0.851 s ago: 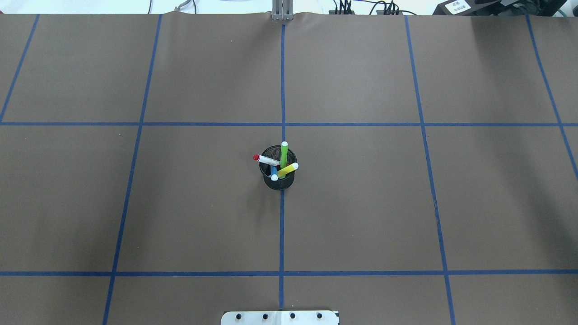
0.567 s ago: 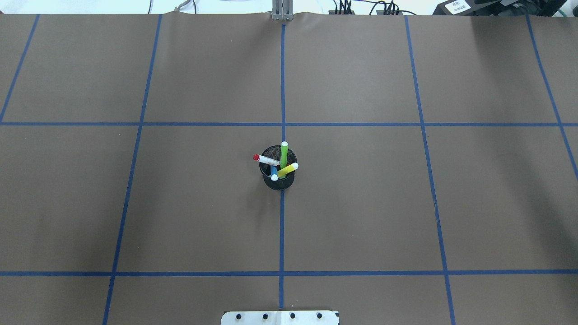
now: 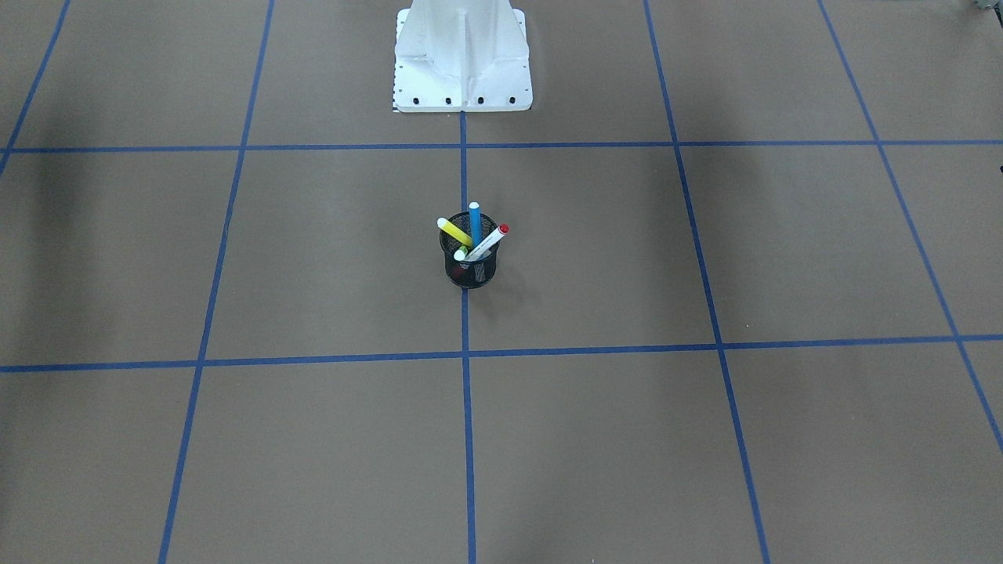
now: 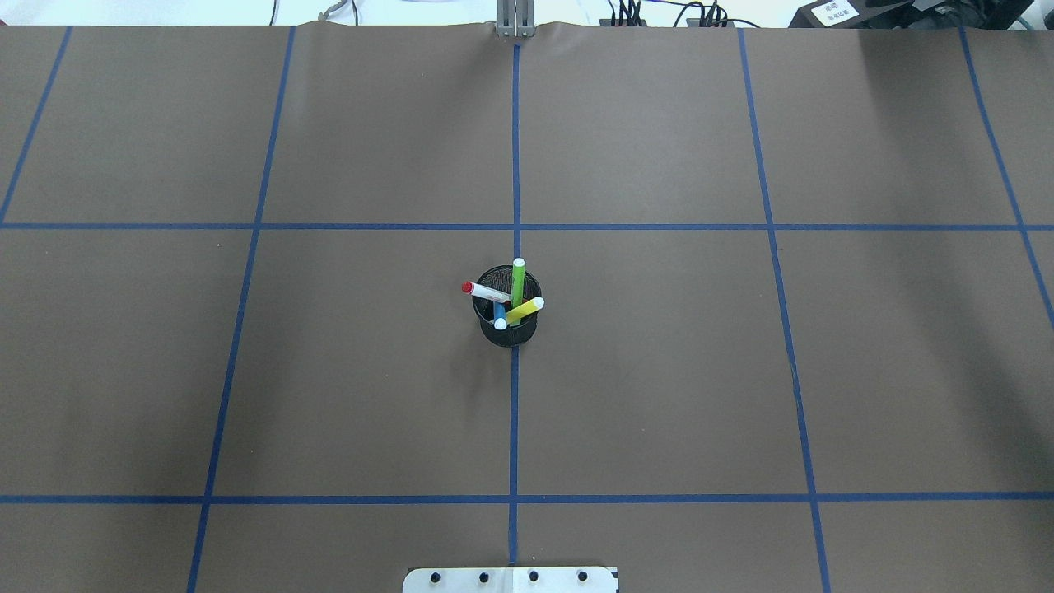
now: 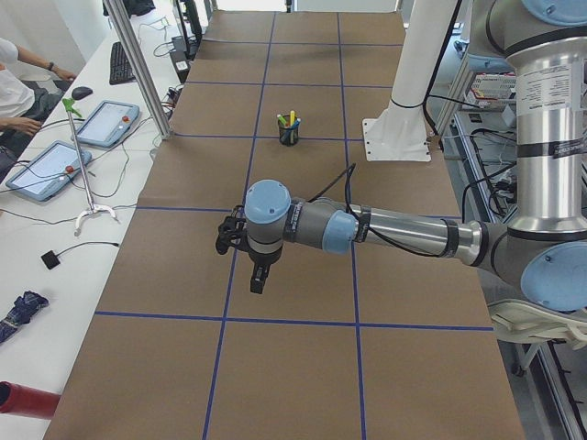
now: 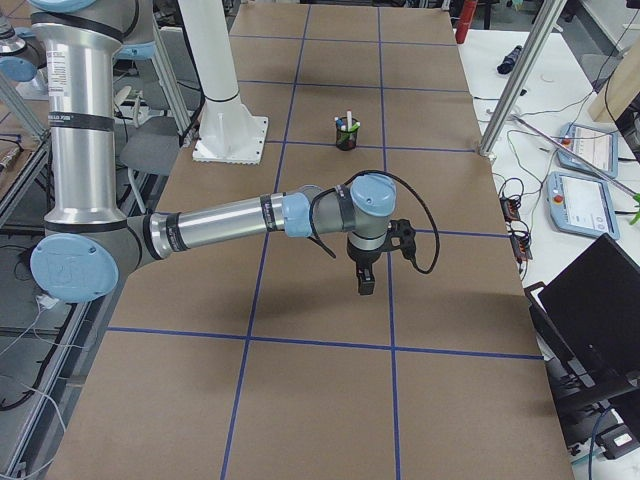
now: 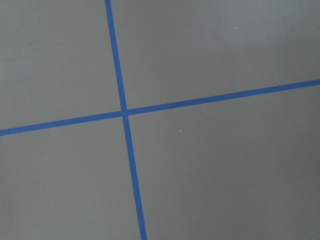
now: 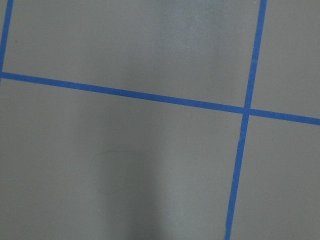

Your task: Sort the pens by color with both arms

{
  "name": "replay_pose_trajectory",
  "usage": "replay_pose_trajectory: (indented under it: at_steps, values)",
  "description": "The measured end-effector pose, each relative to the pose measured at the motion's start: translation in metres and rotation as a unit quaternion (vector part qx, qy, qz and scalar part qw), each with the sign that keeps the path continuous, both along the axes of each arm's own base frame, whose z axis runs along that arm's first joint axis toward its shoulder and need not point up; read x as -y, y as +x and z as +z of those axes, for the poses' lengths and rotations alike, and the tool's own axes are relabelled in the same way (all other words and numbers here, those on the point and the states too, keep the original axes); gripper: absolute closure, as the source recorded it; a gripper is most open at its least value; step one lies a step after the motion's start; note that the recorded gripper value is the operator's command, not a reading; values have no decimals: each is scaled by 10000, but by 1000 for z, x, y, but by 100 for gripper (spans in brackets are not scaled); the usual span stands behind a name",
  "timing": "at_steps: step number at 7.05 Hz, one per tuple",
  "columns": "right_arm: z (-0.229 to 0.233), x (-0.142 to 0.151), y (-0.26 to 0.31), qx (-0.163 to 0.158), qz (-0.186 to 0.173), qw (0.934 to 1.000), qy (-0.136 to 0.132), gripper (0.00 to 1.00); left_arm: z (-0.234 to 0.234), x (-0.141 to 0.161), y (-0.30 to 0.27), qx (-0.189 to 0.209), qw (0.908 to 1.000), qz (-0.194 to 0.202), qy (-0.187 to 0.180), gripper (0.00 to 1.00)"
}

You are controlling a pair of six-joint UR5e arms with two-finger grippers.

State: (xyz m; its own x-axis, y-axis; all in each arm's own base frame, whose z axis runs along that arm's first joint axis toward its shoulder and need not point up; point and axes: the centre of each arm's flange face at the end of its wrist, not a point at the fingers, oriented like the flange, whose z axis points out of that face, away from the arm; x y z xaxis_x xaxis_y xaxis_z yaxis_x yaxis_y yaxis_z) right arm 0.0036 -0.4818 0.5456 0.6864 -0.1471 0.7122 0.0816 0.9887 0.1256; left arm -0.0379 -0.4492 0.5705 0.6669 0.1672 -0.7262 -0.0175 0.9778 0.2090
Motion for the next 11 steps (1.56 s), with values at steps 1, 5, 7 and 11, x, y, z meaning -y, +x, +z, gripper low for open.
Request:
replay_pose_trajectory:
  at_steps: [1, 5, 7, 11]
  values:
    - [-4, -2, 0, 15, 1, 10000, 27, 1, -1, -2, 1, -4, 10000, -2, -2, 0]
    - [-31, -9, -14, 249, 272, 9991, -216, 2, 0, -3, 2, -9, 10000, 7, -11, 0]
    - [-86, -16, -69, 495, 580, 9961, -454, 2, 3, -3, 3, -2, 10000, 15, -45, 0]
    - [-218, -34, -254, 1249, 1029, 9841, -727, 1, 4, -2, 4, 0, 10000, 24, -60, 0]
